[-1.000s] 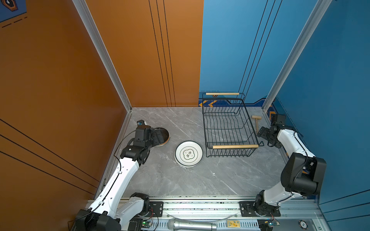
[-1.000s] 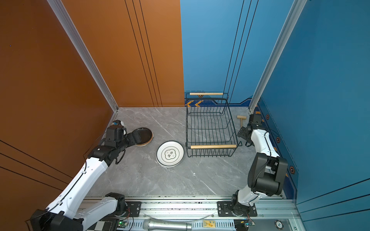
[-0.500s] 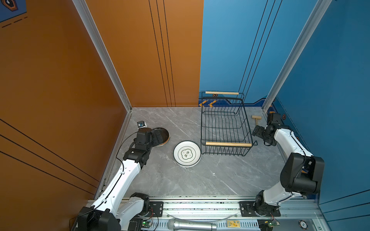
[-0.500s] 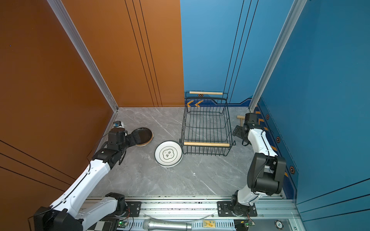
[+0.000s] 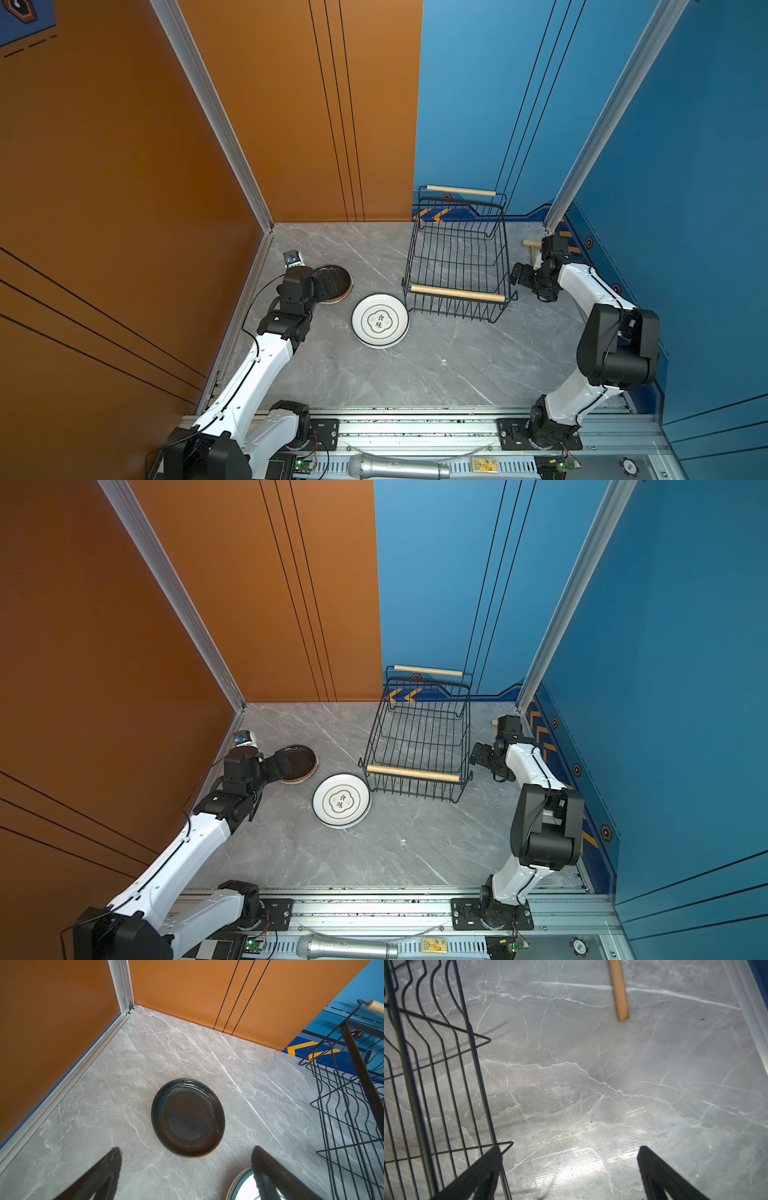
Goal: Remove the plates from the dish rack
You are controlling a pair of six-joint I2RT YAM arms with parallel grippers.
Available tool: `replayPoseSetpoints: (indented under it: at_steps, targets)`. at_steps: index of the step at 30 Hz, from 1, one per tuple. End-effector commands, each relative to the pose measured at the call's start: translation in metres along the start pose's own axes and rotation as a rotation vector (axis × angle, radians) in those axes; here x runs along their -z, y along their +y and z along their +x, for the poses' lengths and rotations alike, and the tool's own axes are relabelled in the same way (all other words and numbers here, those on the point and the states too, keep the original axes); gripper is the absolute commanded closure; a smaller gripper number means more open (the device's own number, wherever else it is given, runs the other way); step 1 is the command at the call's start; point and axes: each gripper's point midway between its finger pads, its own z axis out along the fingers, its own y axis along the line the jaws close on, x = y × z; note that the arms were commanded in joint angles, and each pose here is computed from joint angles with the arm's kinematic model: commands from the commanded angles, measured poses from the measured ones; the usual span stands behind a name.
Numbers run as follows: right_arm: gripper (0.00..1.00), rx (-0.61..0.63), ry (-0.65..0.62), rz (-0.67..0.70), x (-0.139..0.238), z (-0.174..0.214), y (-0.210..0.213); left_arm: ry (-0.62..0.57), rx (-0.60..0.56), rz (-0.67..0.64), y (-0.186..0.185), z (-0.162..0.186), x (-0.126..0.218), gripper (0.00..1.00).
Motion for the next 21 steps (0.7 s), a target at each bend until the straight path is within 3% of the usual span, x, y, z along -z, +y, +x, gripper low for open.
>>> replayPoseSetpoints:
  at_steps: [1,21]
  targets:
    - [0.00,0.048,-0.013,-0.097,0.002,-0.009,0.030,-0.021,-0.011,-0.005,0.005,-0.001,0.004,0.02]
    - [0.00,0.184,0.070,-0.258,-0.015,0.005,0.103,-0.051,-0.005,-0.015,0.011,-0.002,0.007,0.02]
